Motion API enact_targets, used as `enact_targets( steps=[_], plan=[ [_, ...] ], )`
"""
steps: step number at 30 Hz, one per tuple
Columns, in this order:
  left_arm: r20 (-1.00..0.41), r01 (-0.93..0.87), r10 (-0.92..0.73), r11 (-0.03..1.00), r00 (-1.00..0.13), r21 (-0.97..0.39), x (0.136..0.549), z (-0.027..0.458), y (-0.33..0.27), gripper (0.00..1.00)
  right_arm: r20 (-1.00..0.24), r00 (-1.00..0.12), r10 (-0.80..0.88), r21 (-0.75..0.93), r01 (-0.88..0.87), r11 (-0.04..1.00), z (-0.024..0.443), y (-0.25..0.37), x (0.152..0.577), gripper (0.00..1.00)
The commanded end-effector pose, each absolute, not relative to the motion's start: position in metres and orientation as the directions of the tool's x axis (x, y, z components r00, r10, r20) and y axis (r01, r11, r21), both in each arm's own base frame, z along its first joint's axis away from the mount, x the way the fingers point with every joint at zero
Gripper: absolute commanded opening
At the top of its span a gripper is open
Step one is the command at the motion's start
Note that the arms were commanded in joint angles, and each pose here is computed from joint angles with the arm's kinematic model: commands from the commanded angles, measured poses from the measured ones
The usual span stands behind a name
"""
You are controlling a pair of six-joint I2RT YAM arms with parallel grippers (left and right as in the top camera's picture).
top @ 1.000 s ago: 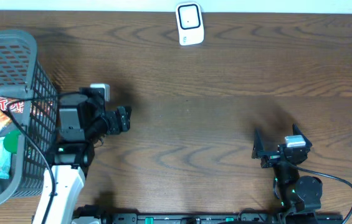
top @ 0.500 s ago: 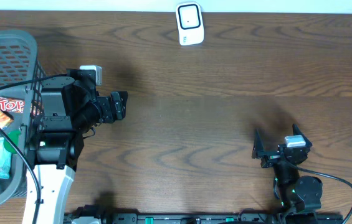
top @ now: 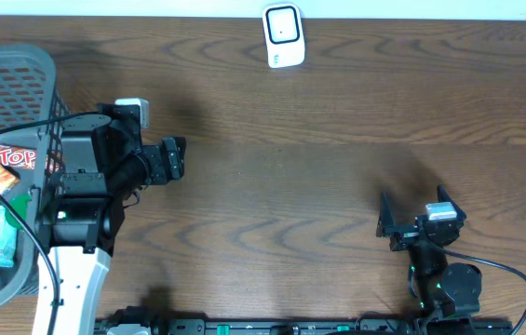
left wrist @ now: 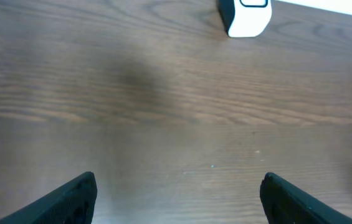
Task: Scan the item barcode
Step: 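Move the left gripper over the basket toward the green-capped container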
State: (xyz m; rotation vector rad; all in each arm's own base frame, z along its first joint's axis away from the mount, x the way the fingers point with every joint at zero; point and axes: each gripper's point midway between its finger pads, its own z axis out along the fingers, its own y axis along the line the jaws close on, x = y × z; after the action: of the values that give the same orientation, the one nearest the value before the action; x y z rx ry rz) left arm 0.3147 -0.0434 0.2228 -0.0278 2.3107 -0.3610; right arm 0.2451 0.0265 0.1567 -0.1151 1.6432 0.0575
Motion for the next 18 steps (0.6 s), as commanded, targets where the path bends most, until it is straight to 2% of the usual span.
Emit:
enact_targets(
  steps=[1, 5, 10, 18],
  plan=[
    [-0.750, 0.052, -0.119, 0.978, -0.650, -0.200, 0.318, 0.252, -0.030, 0.84, -0.997, -0.075, -0.024, -0.016, -0.103, 0.995, 0.156, 0.026, 0.245, 0.99],
    [-0.754, -0.006, -0.120, 0.988, -0.645, -0.152, 0.313, 0.268, -0.017, 0.84, -0.997, -0.075, -0.024, -0.016, -0.103, 0.995, 0.156, 0.026, 0.245, 0.99],
    [-0.744, -0.077, -0.120, 0.993, -0.657, -0.092, 0.308, 0.266, -0.001, 0.84, -0.997, -0.075, -0.024, -0.016, -0.103, 0.995, 0.156, 0.026, 0.245, 0.99],
    [-0.757, -0.125, -0.149, 0.988, -0.636, -0.090, 0.304, 0.273, 0.010, 0.84, -0.997, -0.075, -0.024, -0.016, -0.103, 0.995, 0.156, 0.026, 0.245, 0.99]
  ],
)
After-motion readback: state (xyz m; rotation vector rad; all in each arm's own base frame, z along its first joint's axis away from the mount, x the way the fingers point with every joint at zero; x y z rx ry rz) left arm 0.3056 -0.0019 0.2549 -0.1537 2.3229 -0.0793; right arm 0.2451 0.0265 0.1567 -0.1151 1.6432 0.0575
